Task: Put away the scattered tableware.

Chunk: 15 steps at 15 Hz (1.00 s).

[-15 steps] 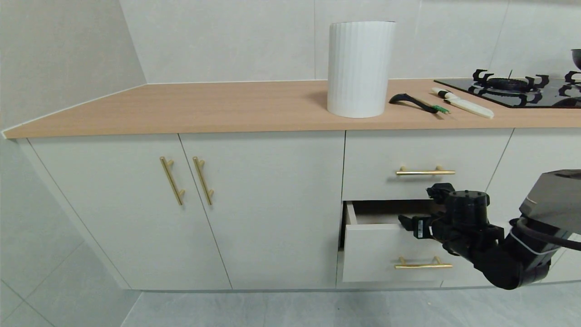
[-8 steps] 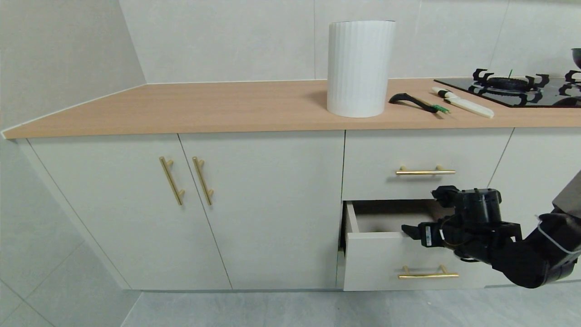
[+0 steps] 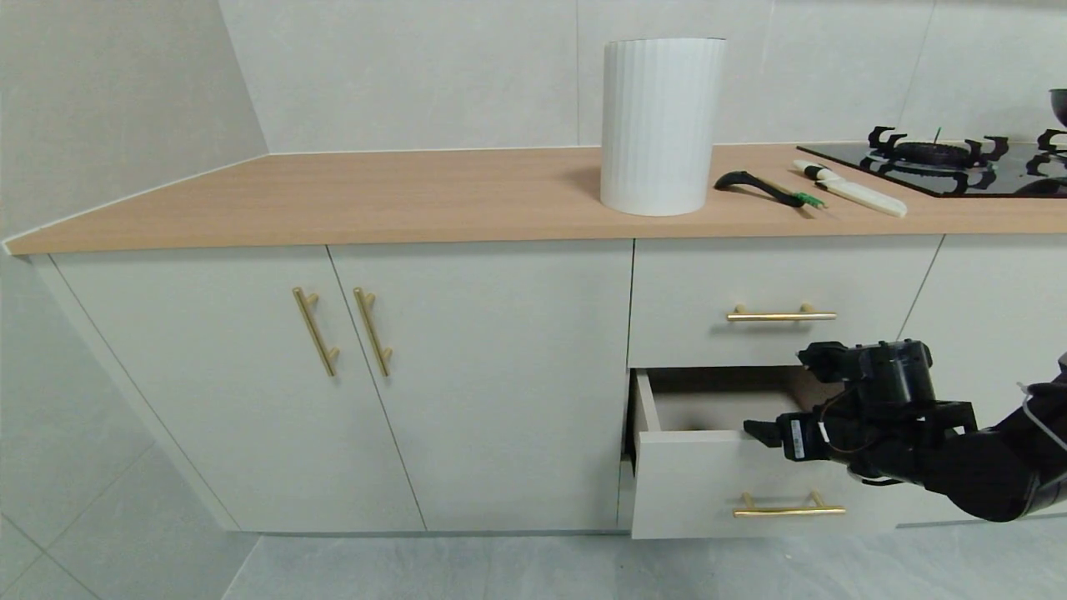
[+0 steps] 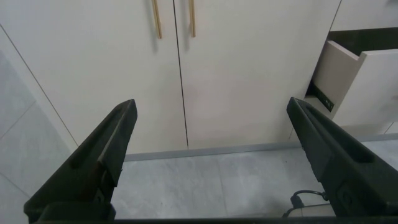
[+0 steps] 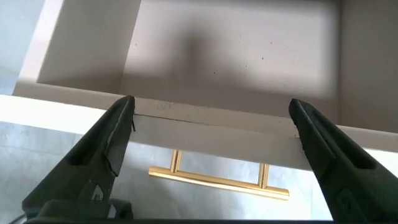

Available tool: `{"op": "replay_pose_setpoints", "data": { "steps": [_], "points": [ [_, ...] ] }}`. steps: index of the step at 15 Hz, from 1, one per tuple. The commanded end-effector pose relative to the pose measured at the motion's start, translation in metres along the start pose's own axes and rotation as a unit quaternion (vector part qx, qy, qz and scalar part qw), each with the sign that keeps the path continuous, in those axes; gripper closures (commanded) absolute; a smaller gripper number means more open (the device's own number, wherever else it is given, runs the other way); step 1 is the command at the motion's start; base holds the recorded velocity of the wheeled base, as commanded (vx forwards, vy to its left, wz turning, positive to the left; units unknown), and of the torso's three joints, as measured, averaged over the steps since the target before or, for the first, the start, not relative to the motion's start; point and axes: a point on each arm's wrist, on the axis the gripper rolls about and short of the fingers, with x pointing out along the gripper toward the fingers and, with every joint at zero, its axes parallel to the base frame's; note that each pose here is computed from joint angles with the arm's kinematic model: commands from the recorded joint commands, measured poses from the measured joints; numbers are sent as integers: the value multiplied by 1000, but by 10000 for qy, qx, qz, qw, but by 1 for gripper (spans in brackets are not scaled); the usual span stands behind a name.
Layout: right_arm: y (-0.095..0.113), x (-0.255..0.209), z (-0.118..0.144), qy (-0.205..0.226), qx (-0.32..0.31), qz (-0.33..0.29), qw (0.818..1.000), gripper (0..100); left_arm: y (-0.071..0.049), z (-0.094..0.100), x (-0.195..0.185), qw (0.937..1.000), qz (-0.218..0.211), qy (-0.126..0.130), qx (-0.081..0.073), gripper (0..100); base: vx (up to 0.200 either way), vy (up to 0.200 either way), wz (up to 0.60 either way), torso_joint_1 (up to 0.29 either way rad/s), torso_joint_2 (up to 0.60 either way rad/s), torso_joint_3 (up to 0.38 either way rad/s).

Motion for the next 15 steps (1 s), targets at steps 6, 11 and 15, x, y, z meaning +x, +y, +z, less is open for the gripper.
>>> {"op": "replay_pose_setpoints", "data": {
  "steps": [6,11,15],
  "points": [
    [0,0,-2,303,-9,-19,9995,0,0,0,0,10000,-2,9,-1,0,0,0,0,0,0,0],
    [0,-15,2,731,-22,-53,9973,0,0,0,0,10000,-2,9,-1,0,0,0,0,0,0,0],
    [-1,-29,0,1159,-309,-55,9928,0,0,0,0,10000,-2,9,-1,0,0,0,0,0,0,0]
  ]
}}
